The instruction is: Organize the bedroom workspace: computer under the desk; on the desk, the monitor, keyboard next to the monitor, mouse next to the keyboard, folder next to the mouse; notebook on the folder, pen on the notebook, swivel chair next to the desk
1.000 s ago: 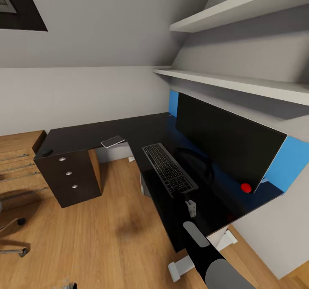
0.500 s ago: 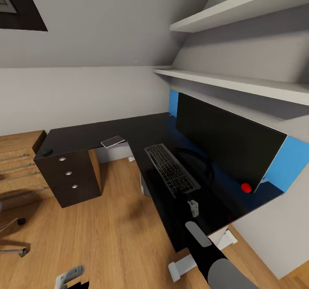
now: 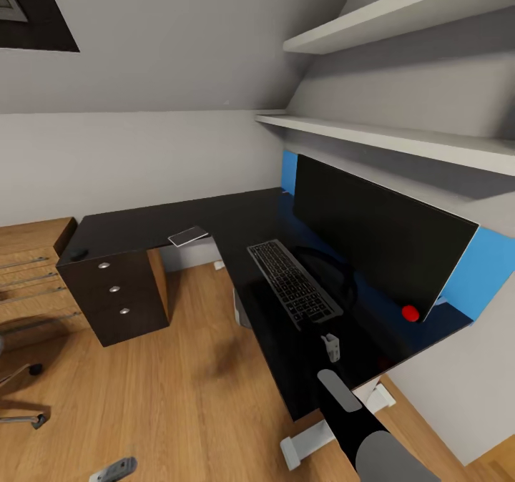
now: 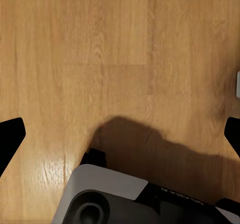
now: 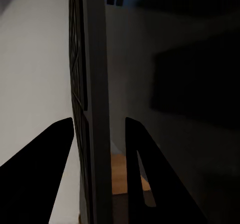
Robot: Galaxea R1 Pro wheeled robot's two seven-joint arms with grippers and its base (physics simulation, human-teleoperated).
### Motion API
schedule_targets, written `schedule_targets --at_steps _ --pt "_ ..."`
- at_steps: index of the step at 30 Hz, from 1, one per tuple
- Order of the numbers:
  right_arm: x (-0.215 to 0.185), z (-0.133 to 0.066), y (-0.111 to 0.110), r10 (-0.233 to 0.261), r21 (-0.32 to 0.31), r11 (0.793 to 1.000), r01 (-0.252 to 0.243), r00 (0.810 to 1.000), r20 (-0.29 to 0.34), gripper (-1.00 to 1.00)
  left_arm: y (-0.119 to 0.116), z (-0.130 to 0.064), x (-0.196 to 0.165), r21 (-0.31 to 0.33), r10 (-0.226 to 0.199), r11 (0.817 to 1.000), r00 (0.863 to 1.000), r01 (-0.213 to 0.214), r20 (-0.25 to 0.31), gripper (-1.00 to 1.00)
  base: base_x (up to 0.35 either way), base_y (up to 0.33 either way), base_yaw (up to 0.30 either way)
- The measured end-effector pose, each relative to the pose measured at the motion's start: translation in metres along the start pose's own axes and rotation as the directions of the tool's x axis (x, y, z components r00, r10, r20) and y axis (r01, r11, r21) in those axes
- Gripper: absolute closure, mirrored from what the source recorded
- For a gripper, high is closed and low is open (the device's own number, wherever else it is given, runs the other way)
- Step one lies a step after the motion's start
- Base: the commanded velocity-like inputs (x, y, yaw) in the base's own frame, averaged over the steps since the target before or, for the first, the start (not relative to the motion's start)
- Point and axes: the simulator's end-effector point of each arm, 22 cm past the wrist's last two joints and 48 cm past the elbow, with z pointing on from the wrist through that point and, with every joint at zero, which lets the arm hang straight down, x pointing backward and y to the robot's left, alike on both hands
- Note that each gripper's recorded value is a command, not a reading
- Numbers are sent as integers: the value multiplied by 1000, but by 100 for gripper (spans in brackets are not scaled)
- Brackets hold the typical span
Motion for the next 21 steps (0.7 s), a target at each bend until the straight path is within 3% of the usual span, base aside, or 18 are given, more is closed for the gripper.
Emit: schedule_targets --at_steps 21 --pt "0 0 0 -1 0 1000 1 1000 -1 100 1 0 0 -2 -1 1000 1000 1 0 -100 18 -16 0"
